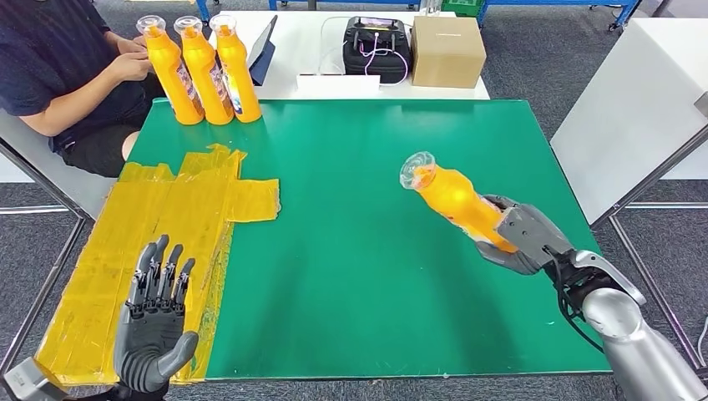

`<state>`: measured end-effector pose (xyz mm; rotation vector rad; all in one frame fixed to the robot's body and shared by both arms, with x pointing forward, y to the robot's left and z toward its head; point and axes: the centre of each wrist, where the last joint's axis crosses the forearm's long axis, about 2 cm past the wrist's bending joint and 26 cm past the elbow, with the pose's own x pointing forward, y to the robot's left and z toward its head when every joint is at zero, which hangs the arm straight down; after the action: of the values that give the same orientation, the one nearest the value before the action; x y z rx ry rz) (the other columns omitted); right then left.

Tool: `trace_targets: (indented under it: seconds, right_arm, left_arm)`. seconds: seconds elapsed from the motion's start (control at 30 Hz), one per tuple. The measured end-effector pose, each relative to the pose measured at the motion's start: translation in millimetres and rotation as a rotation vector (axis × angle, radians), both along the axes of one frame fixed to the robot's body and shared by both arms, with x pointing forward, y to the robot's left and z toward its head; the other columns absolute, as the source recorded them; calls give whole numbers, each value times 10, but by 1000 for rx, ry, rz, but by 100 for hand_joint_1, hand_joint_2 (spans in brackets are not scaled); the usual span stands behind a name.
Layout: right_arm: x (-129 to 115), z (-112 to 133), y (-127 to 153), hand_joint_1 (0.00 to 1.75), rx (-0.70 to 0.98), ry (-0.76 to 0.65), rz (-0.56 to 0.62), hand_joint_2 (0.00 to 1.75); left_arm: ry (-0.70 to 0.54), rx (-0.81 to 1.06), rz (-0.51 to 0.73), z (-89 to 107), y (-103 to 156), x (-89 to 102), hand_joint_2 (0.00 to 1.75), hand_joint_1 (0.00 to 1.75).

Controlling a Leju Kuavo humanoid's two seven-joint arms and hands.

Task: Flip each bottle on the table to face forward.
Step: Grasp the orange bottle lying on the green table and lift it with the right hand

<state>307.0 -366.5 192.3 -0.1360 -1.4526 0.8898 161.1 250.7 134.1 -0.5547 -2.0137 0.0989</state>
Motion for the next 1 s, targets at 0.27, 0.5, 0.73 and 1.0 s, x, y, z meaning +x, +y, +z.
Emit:
trace_targets:
  seconds: [0.27,0.5,0.73,1.0]
  right_arm:
    - [-66,130,40,175,25,-51,19,175]
    - [-101,154,132,175,7,-82,40,175]
    - [-179,18,637,175,26,-135,118,175]
    - [-450,-97,1347,175,65,-170,278,175]
  left_arm:
    - [0,-3,6,9,-9,-15,175,0]
    - [4,-5,1,15,-36,-13,175,0]
    - [17,-53,-60,38,-167,-21,175,0]
    - [68,-118,-138,62,-346,-55,175,0]
